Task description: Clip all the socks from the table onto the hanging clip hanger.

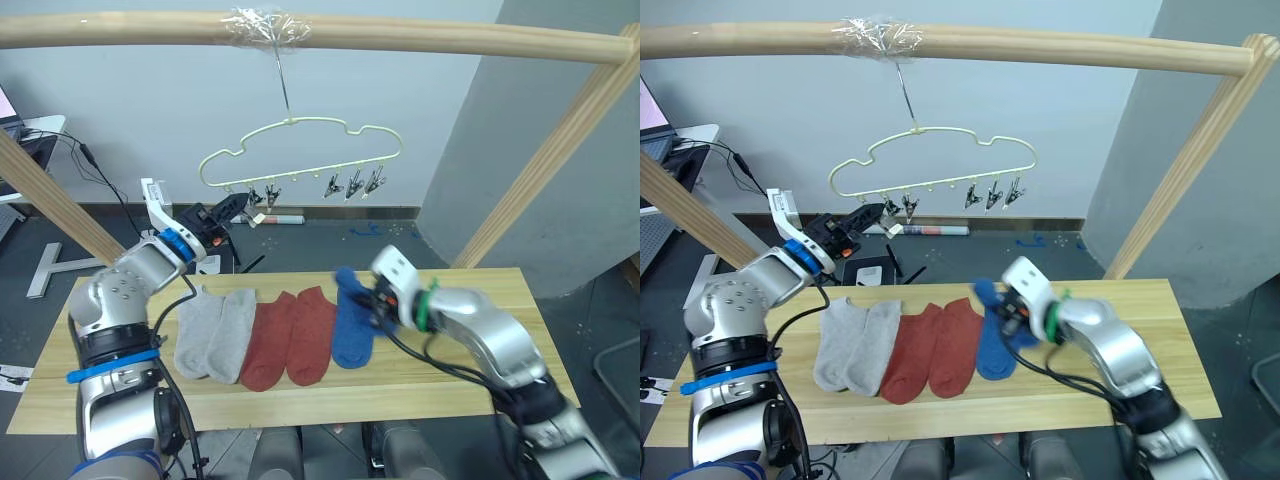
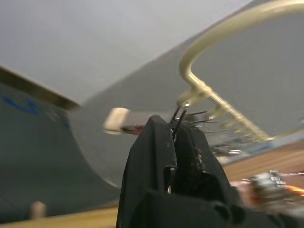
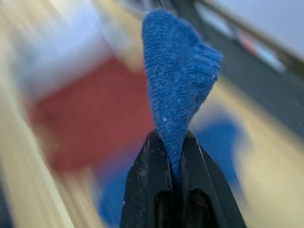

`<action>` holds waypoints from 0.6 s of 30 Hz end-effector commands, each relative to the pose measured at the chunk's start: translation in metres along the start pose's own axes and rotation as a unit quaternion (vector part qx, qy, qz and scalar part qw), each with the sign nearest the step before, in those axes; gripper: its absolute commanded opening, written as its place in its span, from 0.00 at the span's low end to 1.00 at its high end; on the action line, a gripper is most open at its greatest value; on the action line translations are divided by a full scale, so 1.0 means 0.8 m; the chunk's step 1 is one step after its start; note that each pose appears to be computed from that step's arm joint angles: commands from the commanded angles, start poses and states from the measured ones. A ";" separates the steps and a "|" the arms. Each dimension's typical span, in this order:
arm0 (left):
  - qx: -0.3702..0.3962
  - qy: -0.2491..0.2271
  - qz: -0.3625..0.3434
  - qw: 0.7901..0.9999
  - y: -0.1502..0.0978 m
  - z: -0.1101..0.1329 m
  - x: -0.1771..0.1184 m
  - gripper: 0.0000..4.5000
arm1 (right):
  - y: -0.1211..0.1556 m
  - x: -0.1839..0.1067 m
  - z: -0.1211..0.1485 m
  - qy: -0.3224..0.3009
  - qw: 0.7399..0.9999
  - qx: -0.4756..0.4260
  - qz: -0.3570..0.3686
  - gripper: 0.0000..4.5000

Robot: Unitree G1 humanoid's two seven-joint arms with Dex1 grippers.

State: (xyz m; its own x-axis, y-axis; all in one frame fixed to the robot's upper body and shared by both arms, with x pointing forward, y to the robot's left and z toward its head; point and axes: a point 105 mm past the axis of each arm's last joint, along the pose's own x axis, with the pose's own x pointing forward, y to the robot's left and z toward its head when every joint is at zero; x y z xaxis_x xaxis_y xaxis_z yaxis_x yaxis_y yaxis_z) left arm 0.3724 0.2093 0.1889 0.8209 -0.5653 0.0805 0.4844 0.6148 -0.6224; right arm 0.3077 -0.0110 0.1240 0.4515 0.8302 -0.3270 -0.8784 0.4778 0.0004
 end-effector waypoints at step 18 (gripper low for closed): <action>-0.023 0.016 -0.076 0.997 -0.051 -0.005 -0.013 0.00 | 0.003 0.058 0.075 -0.055 0.997 0.014 0.059 0.01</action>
State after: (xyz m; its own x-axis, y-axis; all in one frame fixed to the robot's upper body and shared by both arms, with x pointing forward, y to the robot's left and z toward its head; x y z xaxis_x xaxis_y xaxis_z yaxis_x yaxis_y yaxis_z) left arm 0.3484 0.1873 0.1935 0.7428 -0.6612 0.1049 0.5388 0.4974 -0.6799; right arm 0.3383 0.0386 0.1452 0.3810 0.8799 -0.2838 -0.9022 0.4210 0.0941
